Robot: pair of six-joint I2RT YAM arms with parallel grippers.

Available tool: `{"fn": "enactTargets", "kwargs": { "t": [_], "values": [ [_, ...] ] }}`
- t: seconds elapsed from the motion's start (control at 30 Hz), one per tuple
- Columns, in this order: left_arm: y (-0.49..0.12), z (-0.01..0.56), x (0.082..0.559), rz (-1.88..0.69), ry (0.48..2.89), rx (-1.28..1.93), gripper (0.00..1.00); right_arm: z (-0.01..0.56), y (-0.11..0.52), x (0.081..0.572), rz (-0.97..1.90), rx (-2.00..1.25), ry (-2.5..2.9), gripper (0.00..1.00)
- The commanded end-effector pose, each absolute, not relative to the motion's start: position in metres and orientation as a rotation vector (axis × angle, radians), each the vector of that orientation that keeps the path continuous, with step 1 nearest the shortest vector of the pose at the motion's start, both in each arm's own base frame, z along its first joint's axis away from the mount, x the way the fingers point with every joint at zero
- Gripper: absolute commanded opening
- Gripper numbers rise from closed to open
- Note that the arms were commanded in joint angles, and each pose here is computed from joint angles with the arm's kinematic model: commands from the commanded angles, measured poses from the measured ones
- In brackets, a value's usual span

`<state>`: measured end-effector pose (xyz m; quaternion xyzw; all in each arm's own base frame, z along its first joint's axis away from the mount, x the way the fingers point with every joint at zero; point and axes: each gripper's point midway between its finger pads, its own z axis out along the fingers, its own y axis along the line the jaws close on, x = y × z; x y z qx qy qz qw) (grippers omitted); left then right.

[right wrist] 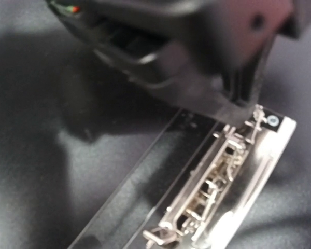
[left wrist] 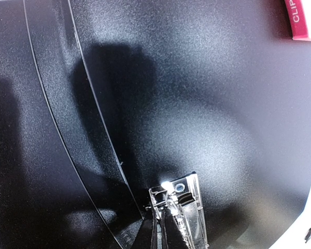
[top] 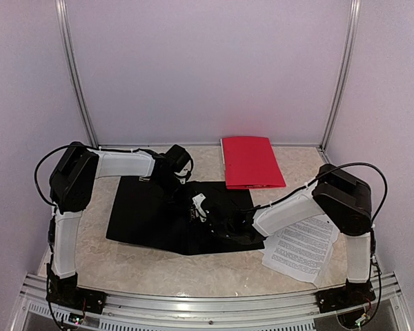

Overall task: Put the files into the folder
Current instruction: Open the spring clip on the folder at the center of the board.

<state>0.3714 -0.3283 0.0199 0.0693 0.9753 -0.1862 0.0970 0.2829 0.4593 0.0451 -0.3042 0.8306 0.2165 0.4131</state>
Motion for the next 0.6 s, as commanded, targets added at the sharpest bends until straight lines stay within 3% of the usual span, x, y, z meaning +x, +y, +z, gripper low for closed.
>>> {"fn": "enactTargets", "kwargs": {
  "t": [0.0,0.23,0.57],
  "values": [
    [-0.308,-0.040,0.328,-0.432,3.112,0.196,0.03,0.061,0.468,0.278,0.539,-0.864,2.024,0.32],
    [-0.307,-0.040,0.327,-0.435,3.113,0.193,0.03,0.061,0.467,0.282,0.411,-1.006,1.968,0.36],
    [-0.312,-0.038,0.328,-0.483,3.115,0.198,0.03,0.069,0.466,0.267,0.321,-1.335,1.803,0.30]
  ]
}}
